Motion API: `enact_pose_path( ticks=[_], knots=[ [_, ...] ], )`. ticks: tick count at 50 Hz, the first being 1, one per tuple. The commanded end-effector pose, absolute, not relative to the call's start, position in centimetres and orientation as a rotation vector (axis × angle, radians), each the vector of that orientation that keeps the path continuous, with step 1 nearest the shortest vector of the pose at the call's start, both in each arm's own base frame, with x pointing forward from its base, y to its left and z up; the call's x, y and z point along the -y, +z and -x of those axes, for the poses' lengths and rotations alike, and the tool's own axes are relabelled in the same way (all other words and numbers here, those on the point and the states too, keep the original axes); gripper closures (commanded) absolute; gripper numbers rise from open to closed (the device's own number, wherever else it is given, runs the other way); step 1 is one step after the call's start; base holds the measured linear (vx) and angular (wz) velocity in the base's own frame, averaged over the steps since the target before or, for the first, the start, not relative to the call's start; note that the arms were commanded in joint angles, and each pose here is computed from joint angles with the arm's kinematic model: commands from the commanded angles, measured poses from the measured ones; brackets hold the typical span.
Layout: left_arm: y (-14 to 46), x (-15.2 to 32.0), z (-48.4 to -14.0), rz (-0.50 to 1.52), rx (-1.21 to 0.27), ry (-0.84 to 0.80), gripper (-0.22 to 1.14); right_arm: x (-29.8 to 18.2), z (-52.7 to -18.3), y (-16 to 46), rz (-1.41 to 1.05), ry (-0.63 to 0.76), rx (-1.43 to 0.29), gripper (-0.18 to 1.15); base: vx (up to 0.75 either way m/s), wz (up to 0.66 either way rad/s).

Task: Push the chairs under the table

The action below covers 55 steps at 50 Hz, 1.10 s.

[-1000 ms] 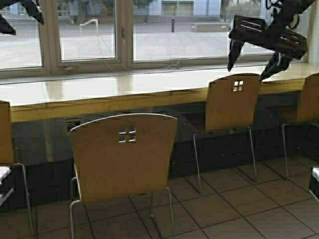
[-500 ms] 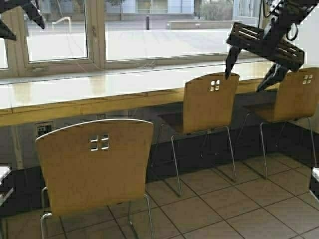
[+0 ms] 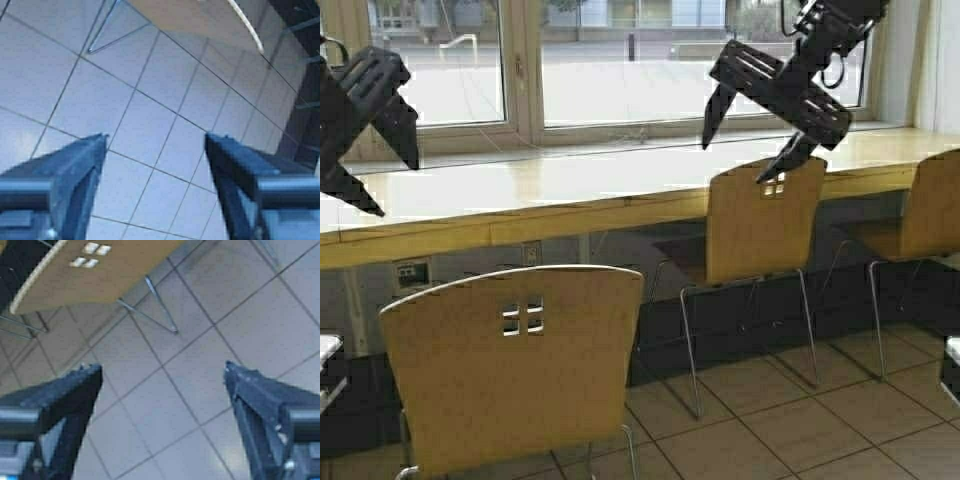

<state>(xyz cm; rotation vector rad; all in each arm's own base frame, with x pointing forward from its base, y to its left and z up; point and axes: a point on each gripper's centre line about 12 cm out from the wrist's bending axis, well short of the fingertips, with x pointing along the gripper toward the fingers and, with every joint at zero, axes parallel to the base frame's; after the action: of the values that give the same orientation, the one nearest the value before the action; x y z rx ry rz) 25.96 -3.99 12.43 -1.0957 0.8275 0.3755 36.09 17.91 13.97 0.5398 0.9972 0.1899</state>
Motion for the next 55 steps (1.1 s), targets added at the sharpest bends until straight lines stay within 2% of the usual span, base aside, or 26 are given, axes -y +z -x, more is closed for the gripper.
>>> enact_pose_path(
  ticks=[1, 14, 25, 40, 55],
  knots=[
    [10.8, 4.1, -27.7, 1.153, -0.841, 0.457, -0.01, -20.1, -37.8, 14.8, -0.621, 0.206, -0.979, -0.07, 0.22, 0.08],
    [6.9, 4.3, -30.9, 1.283, -0.877, 0.634, -0.01, -23.2, -41.2, 13.4, -0.792, 0.183, -1.008, -0.07, 0.22, 0.08],
    [4.1, 4.5, -31.9, 1.356, -0.904, 0.745, -0.01, -24.9, -42.7, 10.6, -0.843, 0.169, -1.074, -0.07, 0.22, 0.05],
    [1.1, 5.3, -33.8, 1.364, -0.956, 0.786, -0.01, -25.2, -43.0, 6.2, -1.024, 0.042, -1.151, -0.07, 0.19, 0.05],
    [-2.0, 6.8, -32.7, 1.349, -1.031, 0.854, -0.01, -24.7, -41.7, 0.5, -1.051, -0.070, -1.248, -0.07, 0.16, 0.09]
  ],
)
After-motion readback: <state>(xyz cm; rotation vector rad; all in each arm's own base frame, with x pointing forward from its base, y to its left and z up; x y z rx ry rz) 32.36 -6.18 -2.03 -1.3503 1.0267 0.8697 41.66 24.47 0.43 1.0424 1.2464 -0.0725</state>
